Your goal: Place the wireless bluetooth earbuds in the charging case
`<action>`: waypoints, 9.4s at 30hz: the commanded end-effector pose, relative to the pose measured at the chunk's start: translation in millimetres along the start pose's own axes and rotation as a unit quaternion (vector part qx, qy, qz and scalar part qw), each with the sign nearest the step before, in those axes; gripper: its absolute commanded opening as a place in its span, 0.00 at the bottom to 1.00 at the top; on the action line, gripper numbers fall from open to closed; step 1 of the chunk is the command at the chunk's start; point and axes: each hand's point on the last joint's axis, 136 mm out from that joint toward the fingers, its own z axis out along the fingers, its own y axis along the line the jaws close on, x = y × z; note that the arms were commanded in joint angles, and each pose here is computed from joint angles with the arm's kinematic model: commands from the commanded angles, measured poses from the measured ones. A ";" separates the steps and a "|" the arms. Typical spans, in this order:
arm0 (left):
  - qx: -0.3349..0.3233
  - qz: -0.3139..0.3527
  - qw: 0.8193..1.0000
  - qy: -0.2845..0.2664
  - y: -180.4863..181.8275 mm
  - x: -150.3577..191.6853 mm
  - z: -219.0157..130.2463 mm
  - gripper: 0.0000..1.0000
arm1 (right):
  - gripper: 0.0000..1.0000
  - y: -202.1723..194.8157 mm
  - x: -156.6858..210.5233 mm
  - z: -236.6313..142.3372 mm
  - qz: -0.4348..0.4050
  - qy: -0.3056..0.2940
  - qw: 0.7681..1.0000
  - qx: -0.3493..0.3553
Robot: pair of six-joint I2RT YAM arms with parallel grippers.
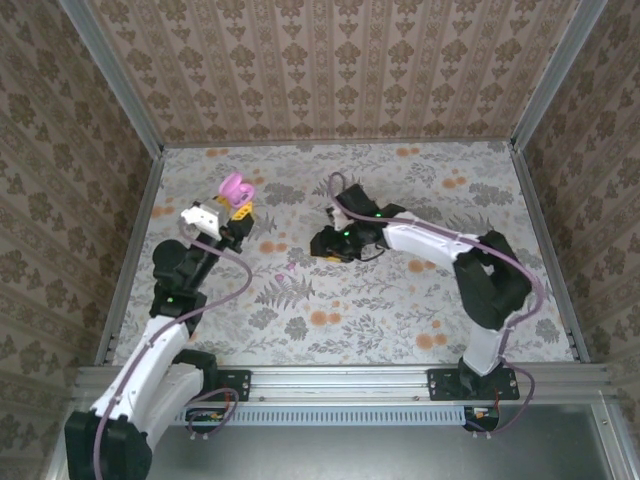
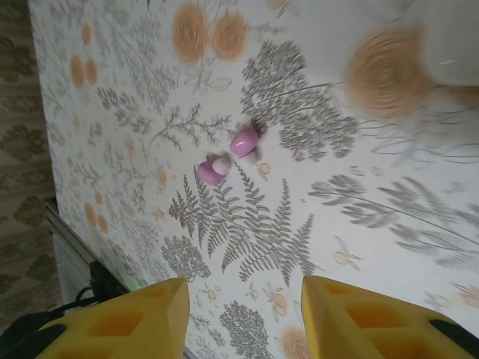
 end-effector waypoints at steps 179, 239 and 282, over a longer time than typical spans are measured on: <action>0.052 -0.008 0.998 0.023 -29.9 6.8 6.7 0.41 | 0.48 -80.1 55.7 29.1 -0.235 0.113 0.916 0.306; 0.183 -0.054 0.980 0.059 -96.3 33.7 57.4 0.40 | 0.26 66.7 -20.7 -172.6 -0.112 -0.209 0.968 -0.076; 0.341 -0.066 0.937 0.034 -164.3 25.0 70.0 0.39 | 0.25 117.3 -11.4 -166.1 -0.218 -0.150 0.950 -0.168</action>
